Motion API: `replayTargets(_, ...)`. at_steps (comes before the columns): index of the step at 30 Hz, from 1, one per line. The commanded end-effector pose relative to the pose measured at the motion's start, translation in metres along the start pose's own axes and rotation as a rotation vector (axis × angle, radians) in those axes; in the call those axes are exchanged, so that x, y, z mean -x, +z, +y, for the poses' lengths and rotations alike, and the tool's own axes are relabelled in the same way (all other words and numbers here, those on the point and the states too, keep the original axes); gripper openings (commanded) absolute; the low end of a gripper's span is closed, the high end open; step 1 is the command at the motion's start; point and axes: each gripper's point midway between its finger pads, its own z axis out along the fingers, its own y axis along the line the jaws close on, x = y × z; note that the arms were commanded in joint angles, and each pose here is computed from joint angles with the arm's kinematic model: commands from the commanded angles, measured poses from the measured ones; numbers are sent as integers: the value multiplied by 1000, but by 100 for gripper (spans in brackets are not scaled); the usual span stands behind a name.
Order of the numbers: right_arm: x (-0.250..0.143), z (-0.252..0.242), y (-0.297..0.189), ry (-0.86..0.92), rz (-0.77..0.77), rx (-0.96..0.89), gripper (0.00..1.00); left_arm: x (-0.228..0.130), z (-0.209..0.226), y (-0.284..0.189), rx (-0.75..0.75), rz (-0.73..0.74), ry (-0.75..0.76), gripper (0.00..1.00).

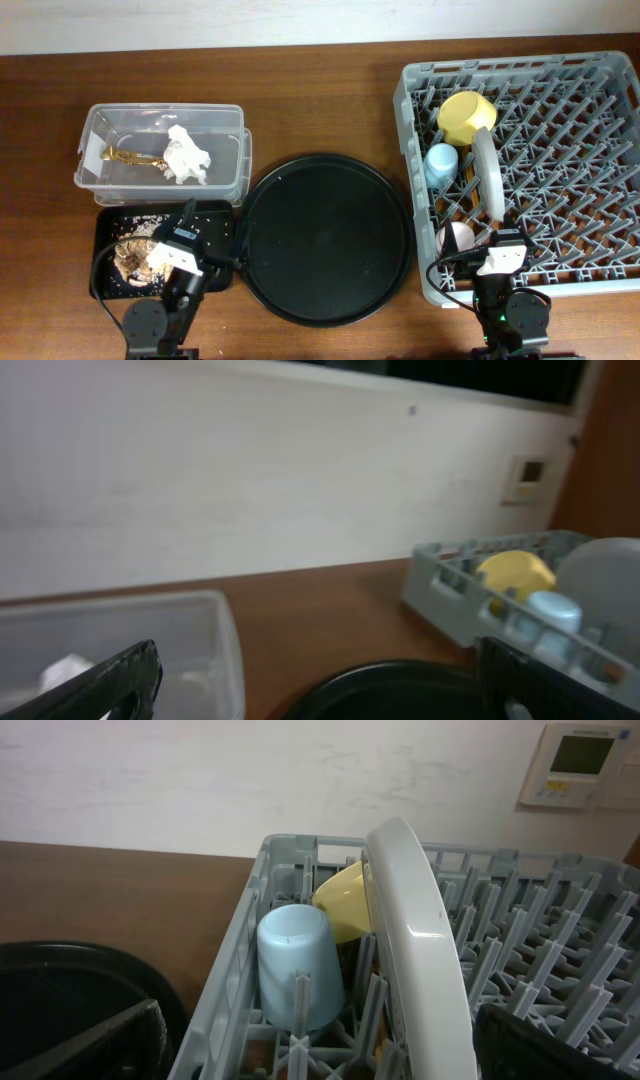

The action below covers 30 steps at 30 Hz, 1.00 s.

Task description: Sort waste into correct bins and load items into the dishwasher rack

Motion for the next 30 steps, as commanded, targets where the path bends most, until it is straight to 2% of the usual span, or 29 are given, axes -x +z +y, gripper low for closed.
replayTargets(1,-2,-1,0,-1,4,-9,98,-22,22,-8,131,31,-2,99)
replayTargets(4,-2,-1,0,-1,4,-9,99,-42,26,-15,158,121,100,99)
replayTargets(9,-2,-1,0,-1,4,-9,98,-74,47,-36,302,253,79,99)
replayTargets(14,-2,-1,0,-1,4,-9,98,-61,60,-44,391,201,104,99)
replayTargets(17,-2,-1,0,-1,4,-9,98,-56,60,-44,387,193,169,99)
replayTargets(30,-2,-1,0,-1,4,-9,98,-56,58,-44,378,193,170,99)
